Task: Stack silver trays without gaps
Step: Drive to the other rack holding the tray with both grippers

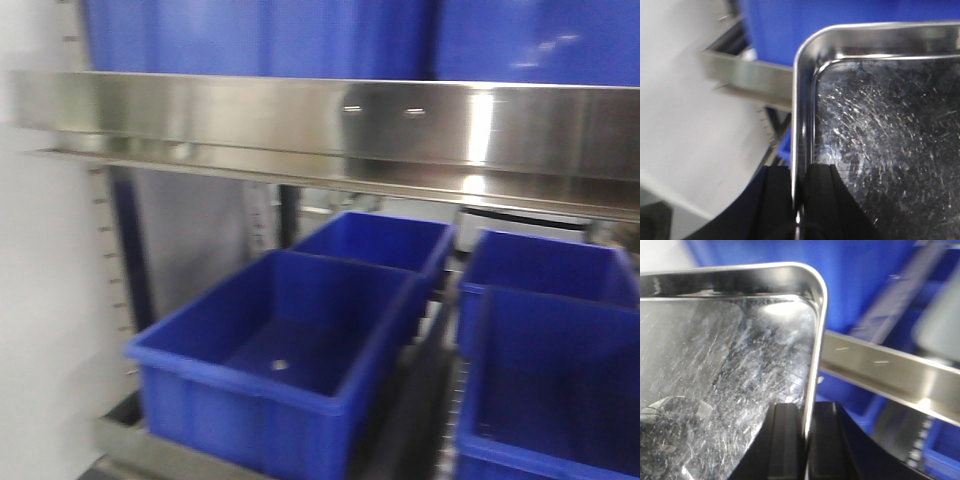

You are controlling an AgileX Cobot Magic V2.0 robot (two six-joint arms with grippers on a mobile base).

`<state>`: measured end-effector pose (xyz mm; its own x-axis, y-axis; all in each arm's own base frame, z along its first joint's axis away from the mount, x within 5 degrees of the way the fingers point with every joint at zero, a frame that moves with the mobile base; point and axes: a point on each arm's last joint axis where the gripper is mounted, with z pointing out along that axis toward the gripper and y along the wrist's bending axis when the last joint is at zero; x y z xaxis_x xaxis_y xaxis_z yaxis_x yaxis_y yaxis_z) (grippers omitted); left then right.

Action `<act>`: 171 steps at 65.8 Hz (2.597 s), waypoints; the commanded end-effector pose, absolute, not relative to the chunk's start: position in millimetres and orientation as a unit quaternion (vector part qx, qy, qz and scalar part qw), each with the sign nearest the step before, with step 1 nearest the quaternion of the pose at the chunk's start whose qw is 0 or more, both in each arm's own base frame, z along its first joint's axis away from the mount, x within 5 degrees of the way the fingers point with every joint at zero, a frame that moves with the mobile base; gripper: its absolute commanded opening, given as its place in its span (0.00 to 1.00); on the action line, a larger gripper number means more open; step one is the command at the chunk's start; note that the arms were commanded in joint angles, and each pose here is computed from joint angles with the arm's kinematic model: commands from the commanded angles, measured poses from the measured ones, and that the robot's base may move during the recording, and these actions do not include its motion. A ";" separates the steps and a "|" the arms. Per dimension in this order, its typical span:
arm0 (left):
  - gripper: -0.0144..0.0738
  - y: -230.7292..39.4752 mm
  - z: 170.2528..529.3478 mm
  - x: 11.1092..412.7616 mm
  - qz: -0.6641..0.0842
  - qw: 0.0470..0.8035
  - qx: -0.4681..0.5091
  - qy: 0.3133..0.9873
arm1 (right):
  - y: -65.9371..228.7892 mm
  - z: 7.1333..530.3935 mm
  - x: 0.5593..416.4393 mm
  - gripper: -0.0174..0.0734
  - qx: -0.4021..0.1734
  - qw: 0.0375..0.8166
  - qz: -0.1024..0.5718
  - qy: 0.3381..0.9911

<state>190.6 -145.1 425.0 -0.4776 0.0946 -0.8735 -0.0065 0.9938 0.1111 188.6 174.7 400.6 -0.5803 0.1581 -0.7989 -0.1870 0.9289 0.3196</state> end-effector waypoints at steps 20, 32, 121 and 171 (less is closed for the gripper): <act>0.16 -158.4 426.7 190.2 0.003 0.523 0.055 0.851 | 199.8 429.9 181.6 0.17 -0.077 0.523 0.338 0.779; 0.16 -158.4 426.7 190.2 0.003 0.523 0.055 0.851 | 199.8 429.9 181.6 0.17 -0.077 0.523 0.338 0.779; 0.16 -161.8 429.7 191.4 -0.011 0.539 0.067 0.840 | 199.8 429.9 181.6 0.17 -0.077 0.523 0.338 0.779; 0.16 -165.8 429.2 198.3 -0.051 0.541 0.068 0.837 | 181.0 435.1 198.1 0.18 -0.021 0.520 0.276 0.808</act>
